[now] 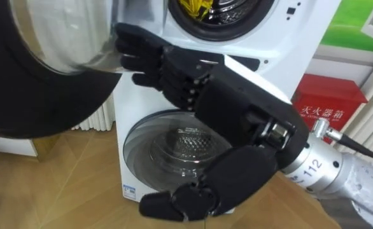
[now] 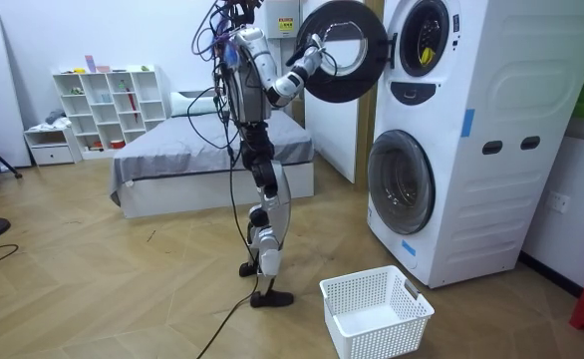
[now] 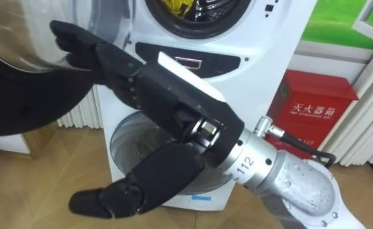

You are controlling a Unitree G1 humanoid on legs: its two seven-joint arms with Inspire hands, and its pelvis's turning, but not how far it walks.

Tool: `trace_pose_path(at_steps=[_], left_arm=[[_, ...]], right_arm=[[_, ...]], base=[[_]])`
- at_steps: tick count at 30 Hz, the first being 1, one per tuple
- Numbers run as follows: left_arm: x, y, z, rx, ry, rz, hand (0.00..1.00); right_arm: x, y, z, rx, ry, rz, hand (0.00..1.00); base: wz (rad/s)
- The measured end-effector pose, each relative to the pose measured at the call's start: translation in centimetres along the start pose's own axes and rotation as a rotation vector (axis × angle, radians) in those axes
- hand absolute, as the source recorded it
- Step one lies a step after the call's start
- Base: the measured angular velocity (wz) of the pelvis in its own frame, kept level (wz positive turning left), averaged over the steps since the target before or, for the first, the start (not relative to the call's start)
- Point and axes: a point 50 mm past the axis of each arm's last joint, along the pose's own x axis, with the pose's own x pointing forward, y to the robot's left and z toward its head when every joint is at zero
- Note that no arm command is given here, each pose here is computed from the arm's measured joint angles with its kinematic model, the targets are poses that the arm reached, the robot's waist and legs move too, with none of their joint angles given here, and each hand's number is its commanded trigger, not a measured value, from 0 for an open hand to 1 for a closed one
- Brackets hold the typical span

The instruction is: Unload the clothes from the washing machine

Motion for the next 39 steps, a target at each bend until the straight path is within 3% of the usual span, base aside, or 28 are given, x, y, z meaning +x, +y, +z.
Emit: trace_pose_path(at_steps=[12, 21, 32, 39], left_arm=[[0.0, -0.1, -0.1, 0.005, 0.002, -0.003, 0.0], [0.0, -0.3, 0.1, 0.007, -0.004, -0.006, 0.0], [0.2, 0.0, 1.8, 0.013, -0.038, 0.003, 0.0], [0.2, 0.0, 2.0, 0.028, -0.04, 0.008, 0.0]], right_arm=[[0.1, -0.1, -0.3, -0.012, 0.004, -0.02, 0.0], [-1.0, -2.5, -1.1, -0.048, 0.063, -0.216, 0.0], [-3.2, -5.3, -5.2, 0.024, 0.224, -0.502, 0.0], [-2.3, -7.1, -5.1, -0.001, 0.213, -0.59, 0.0]], base=[[0.06], [0.02], [0.0], [-0.02]])
